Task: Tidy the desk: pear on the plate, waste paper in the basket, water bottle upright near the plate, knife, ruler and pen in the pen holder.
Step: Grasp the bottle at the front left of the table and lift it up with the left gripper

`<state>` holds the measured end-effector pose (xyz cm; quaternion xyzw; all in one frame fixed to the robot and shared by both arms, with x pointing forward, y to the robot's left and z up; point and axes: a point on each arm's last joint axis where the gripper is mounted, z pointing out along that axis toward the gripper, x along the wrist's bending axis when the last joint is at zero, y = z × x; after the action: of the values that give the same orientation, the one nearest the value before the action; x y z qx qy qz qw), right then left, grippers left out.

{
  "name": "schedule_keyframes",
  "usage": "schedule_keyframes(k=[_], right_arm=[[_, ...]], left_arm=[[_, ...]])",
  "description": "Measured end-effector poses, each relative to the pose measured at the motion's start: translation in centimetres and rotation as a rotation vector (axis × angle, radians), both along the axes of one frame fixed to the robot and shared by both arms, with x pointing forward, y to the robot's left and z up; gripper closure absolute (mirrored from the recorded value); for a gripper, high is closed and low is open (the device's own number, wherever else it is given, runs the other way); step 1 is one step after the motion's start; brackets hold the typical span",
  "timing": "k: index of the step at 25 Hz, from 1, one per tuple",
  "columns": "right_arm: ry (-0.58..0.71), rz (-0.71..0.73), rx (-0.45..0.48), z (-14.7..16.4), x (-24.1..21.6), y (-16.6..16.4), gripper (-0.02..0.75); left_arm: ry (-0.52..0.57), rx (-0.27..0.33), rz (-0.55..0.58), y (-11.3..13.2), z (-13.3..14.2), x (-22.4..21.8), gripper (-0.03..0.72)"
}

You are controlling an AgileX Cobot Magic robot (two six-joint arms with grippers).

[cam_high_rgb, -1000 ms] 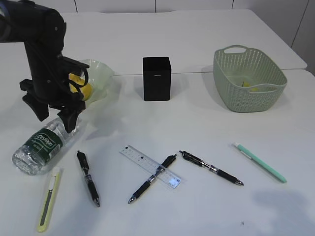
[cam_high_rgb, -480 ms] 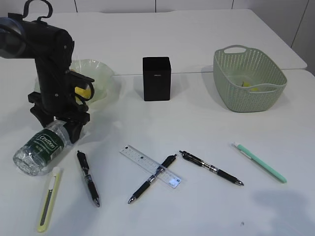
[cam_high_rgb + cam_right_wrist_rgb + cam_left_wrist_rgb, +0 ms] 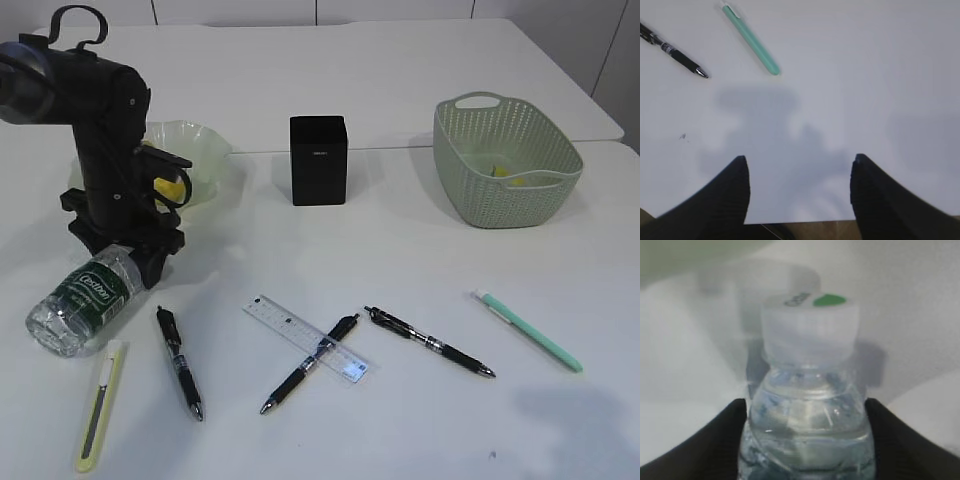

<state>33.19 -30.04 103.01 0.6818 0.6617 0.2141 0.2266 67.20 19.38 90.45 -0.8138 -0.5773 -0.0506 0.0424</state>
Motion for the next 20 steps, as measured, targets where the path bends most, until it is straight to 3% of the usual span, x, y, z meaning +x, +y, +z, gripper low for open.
schedule_keyframes(k=[5, 8, 17, 20], right_arm=[[0.000, 0.000, 0.001, 0.0, 0.0, 0.0, 0.242], [0.000, 0.000, 0.001, 0.0, 0.0, 0.0, 0.242], [0.000, 0.000, 0.001, 0.0, 0.0, 0.0, 0.242], [0.000, 0.000, 0.001, 0.0, 0.0, 0.0, 0.242]], left_arm=[[0.015, 0.005, 0.007, 0.2, 0.1, 0.0, 0.308], [0.043, 0.019, 0.009, 0.3, 0.1, -0.3, 0.343], [0.065, 0.034, 0.009, 0.5, 0.1, -0.5, 0.348], [0.039, 0.023, 0.011, 0.5, 1.4, -0.6, 0.348]])
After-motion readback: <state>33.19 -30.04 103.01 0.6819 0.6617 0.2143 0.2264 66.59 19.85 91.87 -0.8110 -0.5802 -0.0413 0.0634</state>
